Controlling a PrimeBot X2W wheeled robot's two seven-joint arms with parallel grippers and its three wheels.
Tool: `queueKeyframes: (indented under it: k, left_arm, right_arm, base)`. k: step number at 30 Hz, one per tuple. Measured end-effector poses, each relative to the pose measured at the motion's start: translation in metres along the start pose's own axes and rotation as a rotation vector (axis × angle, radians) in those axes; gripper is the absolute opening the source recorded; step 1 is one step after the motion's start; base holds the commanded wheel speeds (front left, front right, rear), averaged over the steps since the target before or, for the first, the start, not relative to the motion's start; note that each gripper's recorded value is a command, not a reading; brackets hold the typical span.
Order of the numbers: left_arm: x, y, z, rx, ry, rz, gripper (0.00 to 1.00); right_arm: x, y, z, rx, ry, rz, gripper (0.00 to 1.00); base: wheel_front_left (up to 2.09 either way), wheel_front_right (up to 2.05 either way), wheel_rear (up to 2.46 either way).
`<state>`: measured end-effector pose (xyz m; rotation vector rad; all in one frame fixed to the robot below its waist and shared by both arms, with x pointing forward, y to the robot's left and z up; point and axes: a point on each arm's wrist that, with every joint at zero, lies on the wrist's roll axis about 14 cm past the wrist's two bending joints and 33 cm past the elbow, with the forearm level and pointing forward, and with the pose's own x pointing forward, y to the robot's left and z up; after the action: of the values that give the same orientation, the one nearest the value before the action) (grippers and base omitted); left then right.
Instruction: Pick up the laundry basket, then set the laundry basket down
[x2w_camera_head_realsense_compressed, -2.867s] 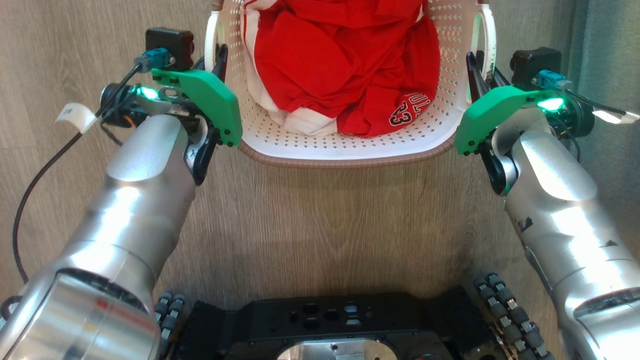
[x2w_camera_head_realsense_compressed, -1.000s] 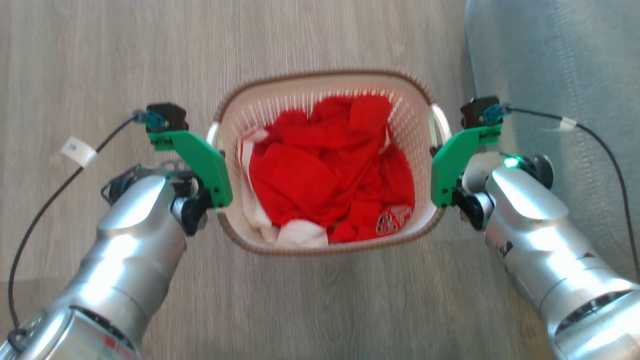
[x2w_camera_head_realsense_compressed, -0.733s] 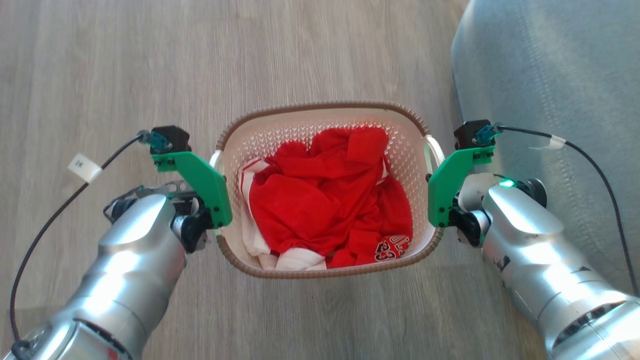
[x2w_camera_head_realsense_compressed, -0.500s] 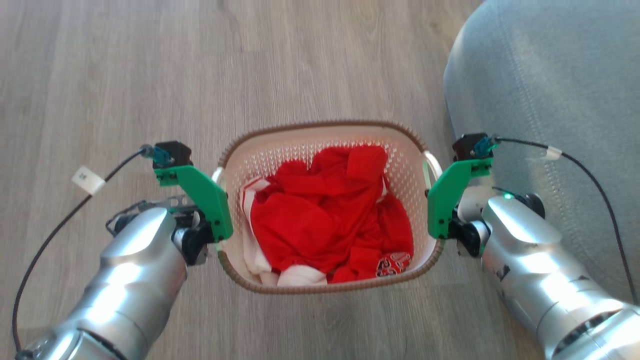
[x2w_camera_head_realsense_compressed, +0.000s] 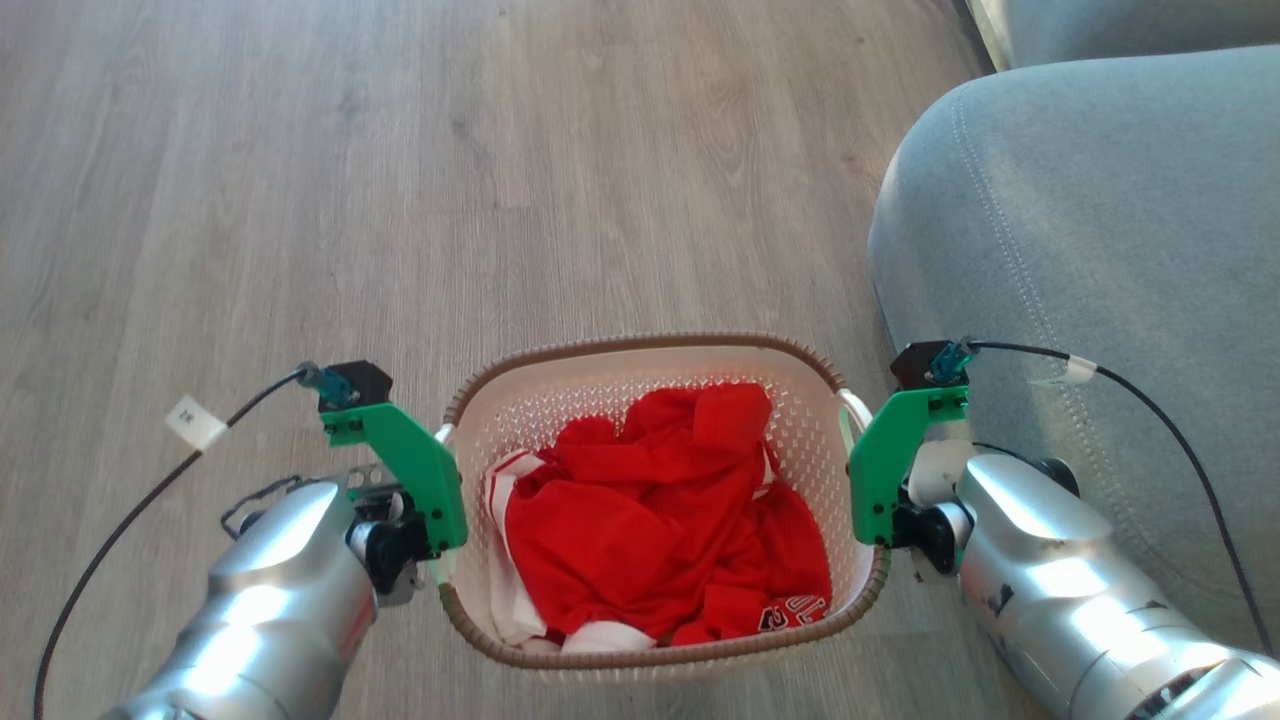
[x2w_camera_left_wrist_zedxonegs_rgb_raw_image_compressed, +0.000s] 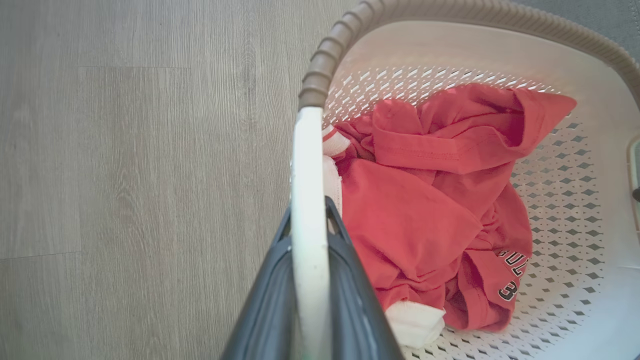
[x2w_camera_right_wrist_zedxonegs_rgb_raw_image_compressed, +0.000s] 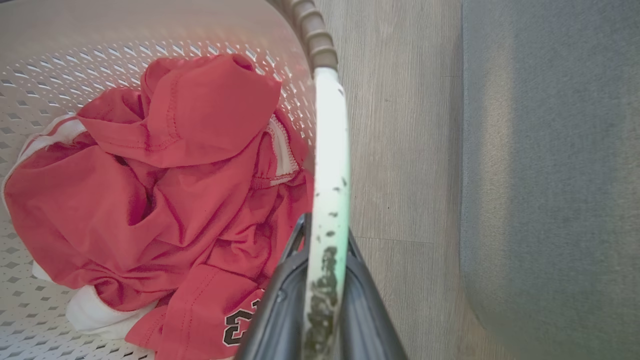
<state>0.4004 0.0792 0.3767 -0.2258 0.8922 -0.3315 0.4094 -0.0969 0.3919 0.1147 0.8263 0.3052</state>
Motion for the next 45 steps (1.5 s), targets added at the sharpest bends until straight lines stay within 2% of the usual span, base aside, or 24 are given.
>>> queueKeyframes:
  k: [45]
  left_arm:
    - [0.005, 0.003, -0.007, -0.016, 0.004, -0.008, 0.00]
  right_arm:
    - [0.006, -0.001, -0.011, 0.023, 0.033, 0.004, 0.00]
  base:
    - [0.00, 0.00, 0.00]
